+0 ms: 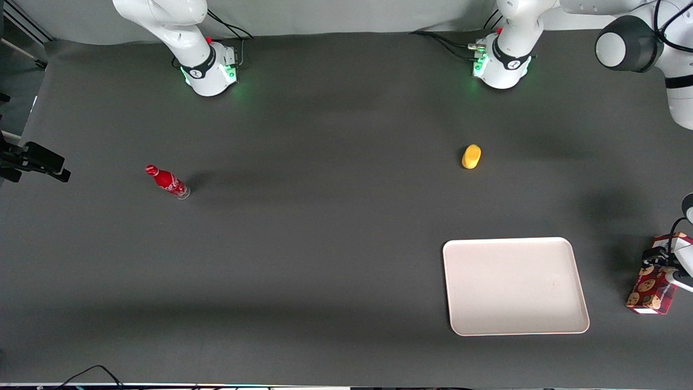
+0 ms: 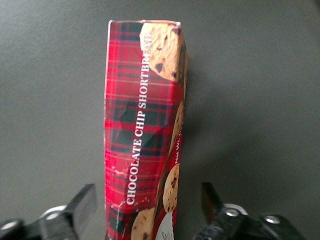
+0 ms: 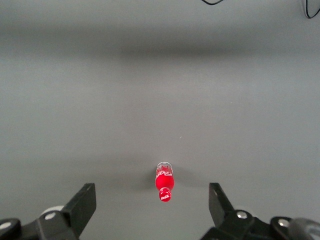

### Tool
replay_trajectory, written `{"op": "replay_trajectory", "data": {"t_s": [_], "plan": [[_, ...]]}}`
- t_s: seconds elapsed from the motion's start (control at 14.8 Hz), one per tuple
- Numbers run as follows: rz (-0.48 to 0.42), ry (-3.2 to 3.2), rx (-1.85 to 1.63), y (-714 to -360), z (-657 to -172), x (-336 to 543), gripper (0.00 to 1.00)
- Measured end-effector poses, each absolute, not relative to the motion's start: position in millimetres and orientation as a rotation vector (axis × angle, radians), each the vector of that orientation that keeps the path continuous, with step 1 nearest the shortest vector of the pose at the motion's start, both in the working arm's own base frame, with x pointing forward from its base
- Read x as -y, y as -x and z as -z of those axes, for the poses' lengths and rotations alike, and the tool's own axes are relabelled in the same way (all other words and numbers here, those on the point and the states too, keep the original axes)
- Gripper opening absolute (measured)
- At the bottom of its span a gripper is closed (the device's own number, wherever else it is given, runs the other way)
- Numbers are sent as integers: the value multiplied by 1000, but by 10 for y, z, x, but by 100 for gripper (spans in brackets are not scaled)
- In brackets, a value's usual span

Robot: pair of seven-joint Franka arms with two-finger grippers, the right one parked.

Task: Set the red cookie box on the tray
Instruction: 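Close the left gripper on the cookie box end and lift it, then carry the upright cookie box with the left gripper over the tray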

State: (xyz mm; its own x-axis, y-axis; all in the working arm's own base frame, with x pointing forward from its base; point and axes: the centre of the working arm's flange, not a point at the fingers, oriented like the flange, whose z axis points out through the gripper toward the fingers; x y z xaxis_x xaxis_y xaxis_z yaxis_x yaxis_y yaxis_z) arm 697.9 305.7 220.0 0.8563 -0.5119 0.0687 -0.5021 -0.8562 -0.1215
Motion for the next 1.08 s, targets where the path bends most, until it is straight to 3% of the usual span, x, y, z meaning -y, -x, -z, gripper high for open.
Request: {"op": "replay_trajectory", "data": {"t_s": [0.47,0.54,0.81,1.08], "plan": [[156,2921,-827,-7025,-2207,-2962,16],[157,2918,-830,-7034,-2212,-2949,10],[163,2913,-833,-7068,-2353,-2943,10],[73,3022,-693,-6958,-3138,-2959,7]]}}
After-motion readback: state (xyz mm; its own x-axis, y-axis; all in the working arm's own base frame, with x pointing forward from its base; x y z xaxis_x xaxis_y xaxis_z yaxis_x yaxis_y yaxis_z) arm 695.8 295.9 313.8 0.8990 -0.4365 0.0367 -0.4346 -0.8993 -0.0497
